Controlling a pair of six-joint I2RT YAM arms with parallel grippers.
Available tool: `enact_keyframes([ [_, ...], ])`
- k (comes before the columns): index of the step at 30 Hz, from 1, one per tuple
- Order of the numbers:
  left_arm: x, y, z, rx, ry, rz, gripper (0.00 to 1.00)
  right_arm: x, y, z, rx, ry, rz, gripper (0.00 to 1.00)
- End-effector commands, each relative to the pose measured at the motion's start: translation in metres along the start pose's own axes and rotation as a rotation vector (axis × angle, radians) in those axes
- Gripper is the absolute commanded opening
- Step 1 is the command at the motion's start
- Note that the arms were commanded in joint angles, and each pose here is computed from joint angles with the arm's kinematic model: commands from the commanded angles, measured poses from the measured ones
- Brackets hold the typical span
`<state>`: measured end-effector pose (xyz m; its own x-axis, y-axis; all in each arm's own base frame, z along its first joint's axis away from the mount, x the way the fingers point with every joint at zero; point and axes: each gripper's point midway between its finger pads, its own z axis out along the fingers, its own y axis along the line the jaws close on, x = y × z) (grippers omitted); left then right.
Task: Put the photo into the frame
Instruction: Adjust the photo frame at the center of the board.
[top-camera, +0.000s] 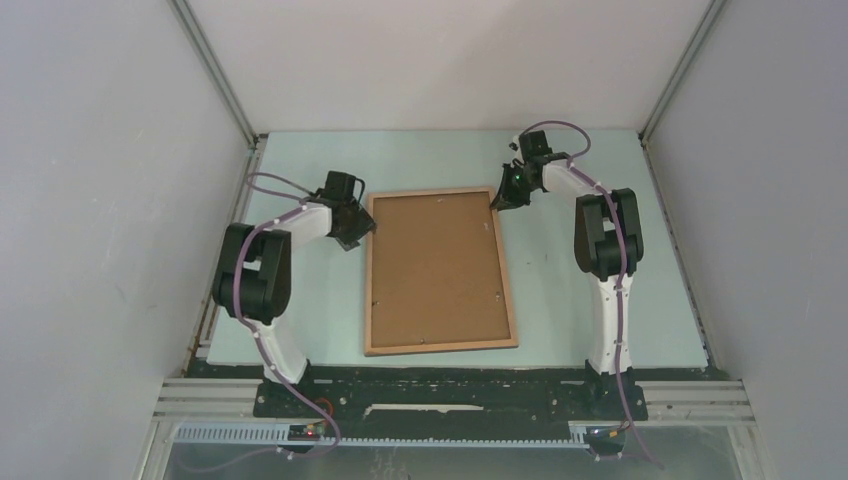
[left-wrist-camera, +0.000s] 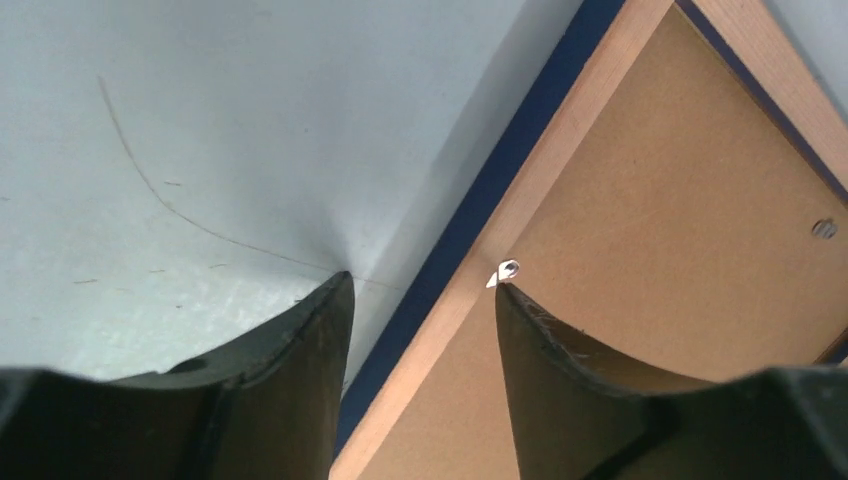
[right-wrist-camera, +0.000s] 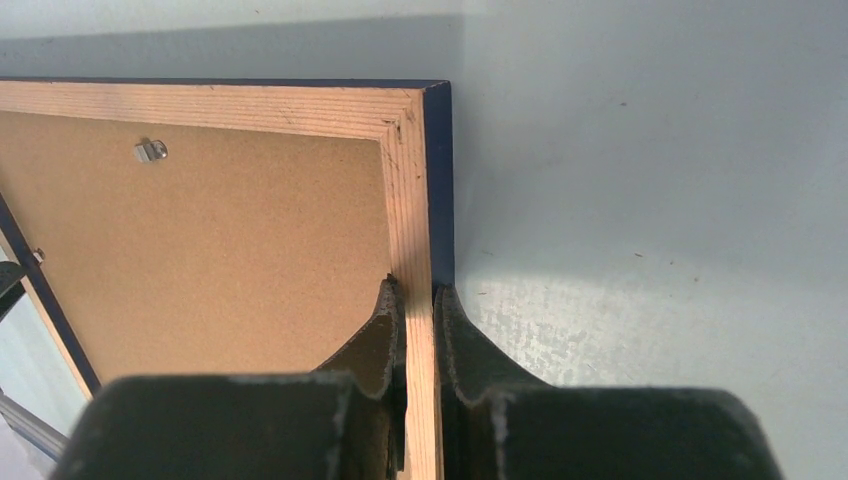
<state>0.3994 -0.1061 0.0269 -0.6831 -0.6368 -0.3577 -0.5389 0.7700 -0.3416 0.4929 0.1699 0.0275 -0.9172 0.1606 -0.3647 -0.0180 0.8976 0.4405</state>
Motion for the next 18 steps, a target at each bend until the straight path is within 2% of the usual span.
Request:
enact_keyframes([
  [1, -0.016, 0.001, -0.027, 0.035, -0.056, 0.018, 0.67, 0.002, -0.003, -0.009, 0.039, -0.005, 0.004, 0.07],
  [5, -0.007, 0.012, -0.043, 0.046, -0.048, 0.085, 0.78, -0.002, 0.002, -0.015, 0.044, -0.024, -0.016, 0.31],
  [10, 0.028, 0.015, -0.040, 0.111, 0.088, 0.125, 0.80, -0.003, 0.005, -0.030, 0.118, -0.041, -0.043, 0.46],
  [13, 0.048, 0.023, -0.036, 0.114, 0.146, 0.135, 0.80, -0.003, 0.005, -0.067, 0.221, -0.095, -0.072, 0.59],
  [16, 0.053, 0.035, -0.040, 0.090, 0.116, 0.173, 0.81, 0.003, 0.004, -0.114, 0.301, -0.186, -0.089, 0.75],
  [18, 0.058, 0.036, -0.042, 0.109, 0.111, 0.182, 0.81, 0.026, 0.001, -0.131, 0.325, -0.164, -0.084, 0.77],
])
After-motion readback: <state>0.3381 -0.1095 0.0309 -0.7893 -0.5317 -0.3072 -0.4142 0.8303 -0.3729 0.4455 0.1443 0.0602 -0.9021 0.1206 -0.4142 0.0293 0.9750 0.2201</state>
